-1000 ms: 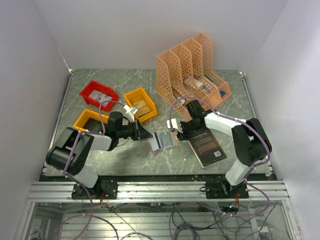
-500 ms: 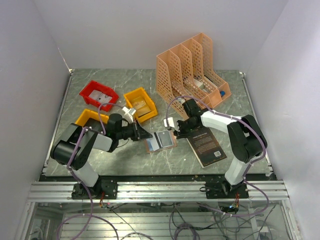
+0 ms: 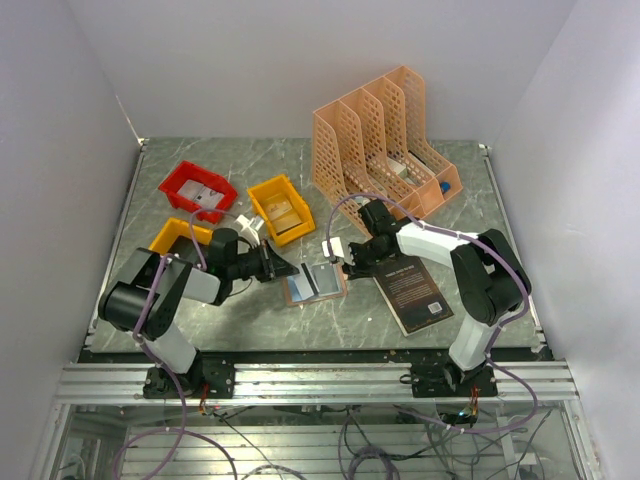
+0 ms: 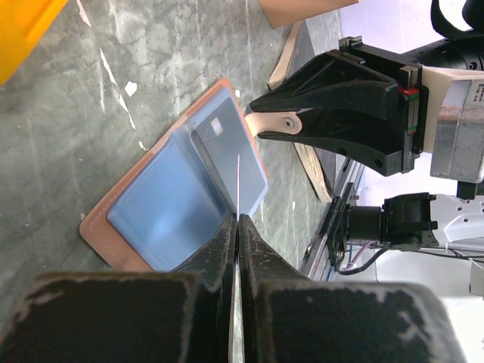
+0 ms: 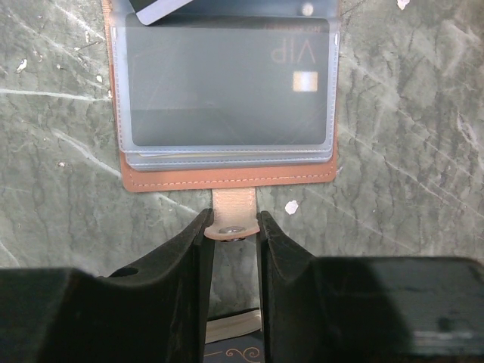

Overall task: Put the credit cards into the card holder
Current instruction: Insert the credit card into the card holder.

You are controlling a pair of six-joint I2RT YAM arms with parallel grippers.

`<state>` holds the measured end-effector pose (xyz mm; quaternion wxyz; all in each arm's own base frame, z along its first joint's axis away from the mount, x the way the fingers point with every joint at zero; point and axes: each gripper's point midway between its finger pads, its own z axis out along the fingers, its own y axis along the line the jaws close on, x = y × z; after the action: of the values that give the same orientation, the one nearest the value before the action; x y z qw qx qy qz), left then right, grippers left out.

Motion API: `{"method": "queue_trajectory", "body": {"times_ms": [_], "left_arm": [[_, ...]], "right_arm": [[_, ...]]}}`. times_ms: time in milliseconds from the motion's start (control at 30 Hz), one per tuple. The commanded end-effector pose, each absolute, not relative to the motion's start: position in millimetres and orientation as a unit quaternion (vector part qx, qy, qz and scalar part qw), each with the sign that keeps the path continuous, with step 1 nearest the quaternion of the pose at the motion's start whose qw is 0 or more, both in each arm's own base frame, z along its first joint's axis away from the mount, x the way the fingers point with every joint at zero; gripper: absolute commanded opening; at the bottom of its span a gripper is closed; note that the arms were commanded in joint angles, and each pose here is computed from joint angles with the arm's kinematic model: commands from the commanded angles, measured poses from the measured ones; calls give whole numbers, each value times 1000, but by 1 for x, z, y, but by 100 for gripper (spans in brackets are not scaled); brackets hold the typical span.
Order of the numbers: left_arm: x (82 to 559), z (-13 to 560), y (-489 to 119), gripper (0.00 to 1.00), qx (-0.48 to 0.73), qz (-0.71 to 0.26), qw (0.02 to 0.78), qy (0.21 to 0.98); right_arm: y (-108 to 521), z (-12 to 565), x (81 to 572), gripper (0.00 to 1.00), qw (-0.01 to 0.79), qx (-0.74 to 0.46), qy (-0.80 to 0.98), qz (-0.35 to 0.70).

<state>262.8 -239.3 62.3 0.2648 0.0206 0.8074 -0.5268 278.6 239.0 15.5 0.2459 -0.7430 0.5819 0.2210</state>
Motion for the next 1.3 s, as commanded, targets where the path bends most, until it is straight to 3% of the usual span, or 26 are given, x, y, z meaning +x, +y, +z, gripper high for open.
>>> {"method": "queue_trajectory", "body": {"times_ms": [0, 533, 1267], "left_arm": [[267, 62, -234, 7, 20, -526, 277, 804], [267, 82, -235, 7, 11, -568, 289, 771], [268, 59, -231, 7, 3, -533, 271, 801]], "right_arm": [[241, 10, 277, 23, 237, -744, 583, 225], [243, 10, 275, 22, 234, -746, 580, 227], [244, 8, 273, 21, 229, -748, 580, 227]]}}
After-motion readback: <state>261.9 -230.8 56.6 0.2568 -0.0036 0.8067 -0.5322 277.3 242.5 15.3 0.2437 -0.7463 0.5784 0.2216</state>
